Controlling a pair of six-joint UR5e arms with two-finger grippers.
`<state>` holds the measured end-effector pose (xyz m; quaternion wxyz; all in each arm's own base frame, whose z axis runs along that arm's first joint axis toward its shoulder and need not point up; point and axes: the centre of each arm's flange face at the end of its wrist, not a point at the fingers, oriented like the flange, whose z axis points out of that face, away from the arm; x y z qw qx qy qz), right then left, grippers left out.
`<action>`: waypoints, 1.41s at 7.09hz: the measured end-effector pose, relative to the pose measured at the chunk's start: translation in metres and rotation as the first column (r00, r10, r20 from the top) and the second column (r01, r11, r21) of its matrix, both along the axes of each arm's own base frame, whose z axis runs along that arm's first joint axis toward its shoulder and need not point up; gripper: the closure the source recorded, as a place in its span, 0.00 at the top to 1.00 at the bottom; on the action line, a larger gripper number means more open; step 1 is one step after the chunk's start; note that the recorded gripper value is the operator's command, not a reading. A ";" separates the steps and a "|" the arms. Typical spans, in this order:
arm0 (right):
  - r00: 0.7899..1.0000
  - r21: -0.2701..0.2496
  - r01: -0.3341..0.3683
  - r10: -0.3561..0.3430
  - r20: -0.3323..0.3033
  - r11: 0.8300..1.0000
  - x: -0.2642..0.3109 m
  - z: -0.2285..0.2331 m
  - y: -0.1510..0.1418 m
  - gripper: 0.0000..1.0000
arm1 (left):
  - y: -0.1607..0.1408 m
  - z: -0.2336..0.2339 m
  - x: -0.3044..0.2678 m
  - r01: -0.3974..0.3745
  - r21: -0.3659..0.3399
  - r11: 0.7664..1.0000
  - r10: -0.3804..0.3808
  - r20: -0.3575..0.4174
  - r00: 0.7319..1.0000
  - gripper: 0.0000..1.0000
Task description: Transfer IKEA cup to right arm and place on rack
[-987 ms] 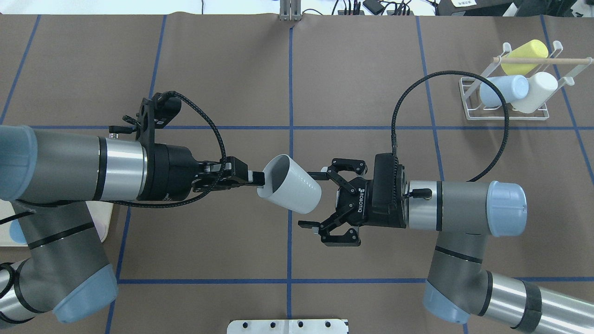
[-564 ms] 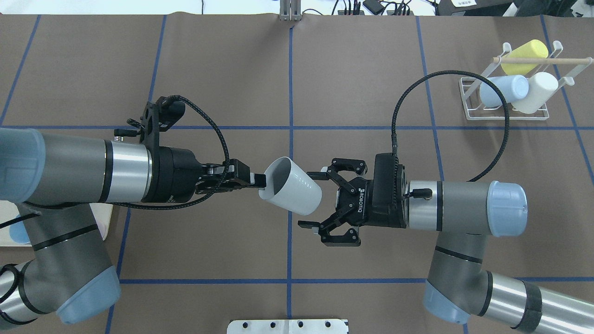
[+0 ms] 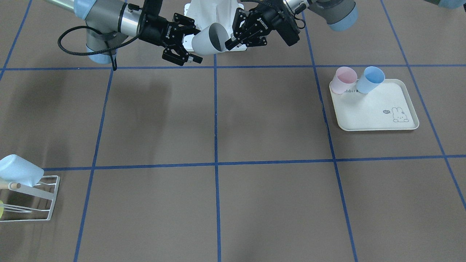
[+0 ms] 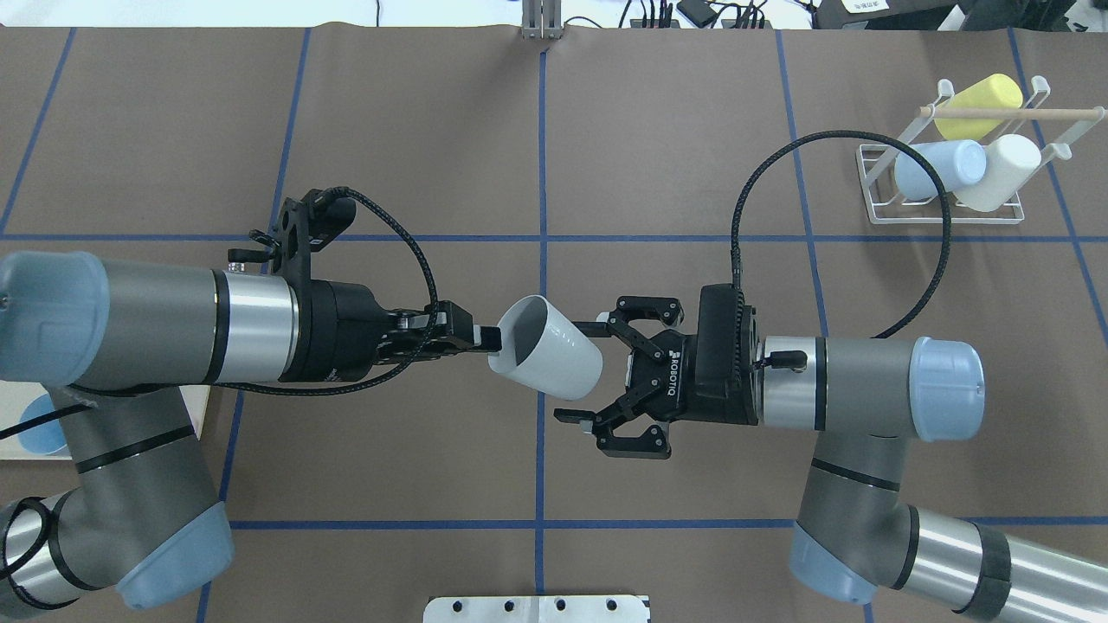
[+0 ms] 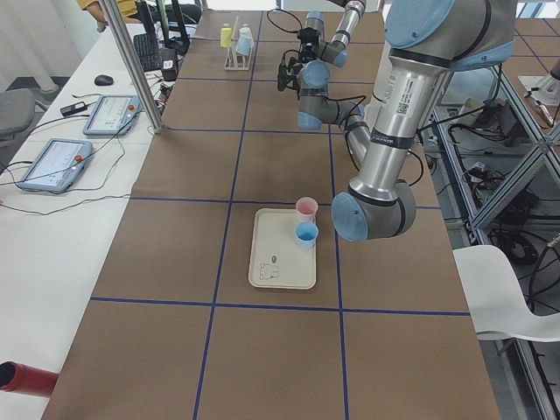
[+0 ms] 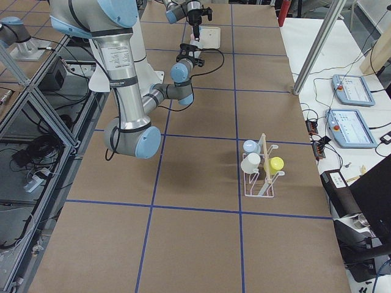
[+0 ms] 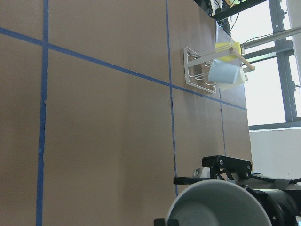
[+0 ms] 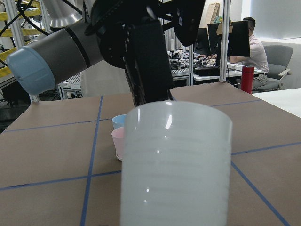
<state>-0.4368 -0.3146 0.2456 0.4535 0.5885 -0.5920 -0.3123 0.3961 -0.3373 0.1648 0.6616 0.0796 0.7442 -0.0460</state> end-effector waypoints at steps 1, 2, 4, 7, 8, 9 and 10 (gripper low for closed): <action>1.000 -0.003 0.001 -0.001 0.001 1.000 0.000 0.000 0.000 0.89 | 0.000 0.000 0.000 0.000 0.000 1.000 0.000 0.001 1.000 0.00; 1.000 -0.007 0.003 -0.003 0.002 1.000 0.000 0.000 0.000 0.89 | 0.000 0.001 0.001 0.001 -0.001 1.000 -0.001 0.001 1.000 0.00; 1.000 -0.031 0.013 -0.012 0.006 0.999 0.000 0.000 0.000 0.89 | 0.000 0.001 0.001 0.005 -0.002 1.000 -0.005 0.002 1.000 0.00; 1.000 -0.077 0.015 -0.013 0.015 0.997 0.000 0.000 -0.002 0.88 | 0.000 0.001 0.001 0.005 -0.002 1.000 -0.005 0.002 1.000 0.00; 1.000 -0.084 0.015 -0.013 0.016 0.996 0.000 0.000 -0.002 0.88 | 0.000 0.001 0.000 0.005 -0.002 1.000 -0.005 0.001 1.000 0.00; 1.000 -0.086 0.015 -0.014 0.017 0.996 0.000 0.000 -0.002 0.88 | 0.000 0.001 0.000 0.006 -0.002 1.000 -0.006 0.001 1.000 0.00; 1.000 -0.087 0.016 -0.015 0.017 0.996 0.000 0.000 -0.002 0.88 | -0.001 0.001 0.001 0.007 -0.003 1.000 -0.007 0.003 1.000 0.00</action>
